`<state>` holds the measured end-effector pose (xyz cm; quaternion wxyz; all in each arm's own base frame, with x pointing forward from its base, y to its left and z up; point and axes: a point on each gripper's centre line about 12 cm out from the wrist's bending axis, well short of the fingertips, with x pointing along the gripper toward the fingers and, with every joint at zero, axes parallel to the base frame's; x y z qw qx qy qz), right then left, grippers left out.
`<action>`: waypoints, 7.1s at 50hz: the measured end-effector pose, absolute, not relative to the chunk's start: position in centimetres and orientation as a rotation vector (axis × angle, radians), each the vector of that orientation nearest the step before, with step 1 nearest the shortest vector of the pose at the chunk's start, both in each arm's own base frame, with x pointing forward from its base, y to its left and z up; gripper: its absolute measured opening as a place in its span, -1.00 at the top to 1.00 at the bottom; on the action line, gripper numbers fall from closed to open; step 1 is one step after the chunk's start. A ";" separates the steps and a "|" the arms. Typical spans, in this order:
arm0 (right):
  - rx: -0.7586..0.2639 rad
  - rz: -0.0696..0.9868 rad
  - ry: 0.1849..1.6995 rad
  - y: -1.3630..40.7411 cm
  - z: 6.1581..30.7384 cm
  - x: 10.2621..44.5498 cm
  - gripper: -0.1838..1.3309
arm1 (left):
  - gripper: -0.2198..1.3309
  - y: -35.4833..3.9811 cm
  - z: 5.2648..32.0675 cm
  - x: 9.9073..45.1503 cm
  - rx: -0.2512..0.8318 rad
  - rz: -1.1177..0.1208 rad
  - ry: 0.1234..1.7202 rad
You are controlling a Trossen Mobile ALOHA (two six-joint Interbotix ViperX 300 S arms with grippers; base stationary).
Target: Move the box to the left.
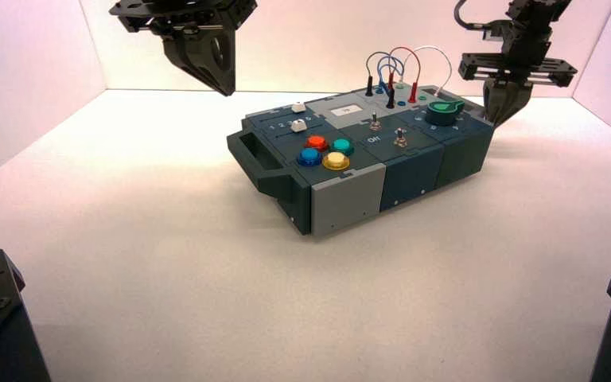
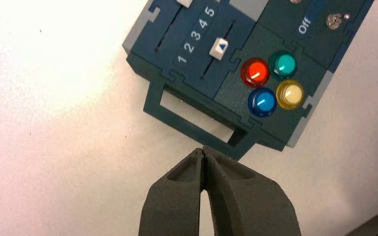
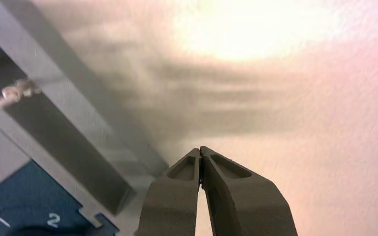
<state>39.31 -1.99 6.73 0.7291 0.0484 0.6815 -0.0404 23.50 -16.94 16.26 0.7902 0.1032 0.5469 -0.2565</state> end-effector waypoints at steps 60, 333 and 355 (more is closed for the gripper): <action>0.105 -0.083 1.546 -1.6 6.7 38.7 0.95 | 0.93 -18.5 10.3 24.3 0.332 -0.575 1.316; -0.171 0.263 1.550 15.2 13.5 40.9 0.95 | 0.93 -9.7 17.1 26.5 0.220 -0.367 1.239; -0.172 0.321 1.295 14.8 22.7 37.1 0.94 | 0.93 -9.2 25.2 25.2 0.181 -0.374 0.999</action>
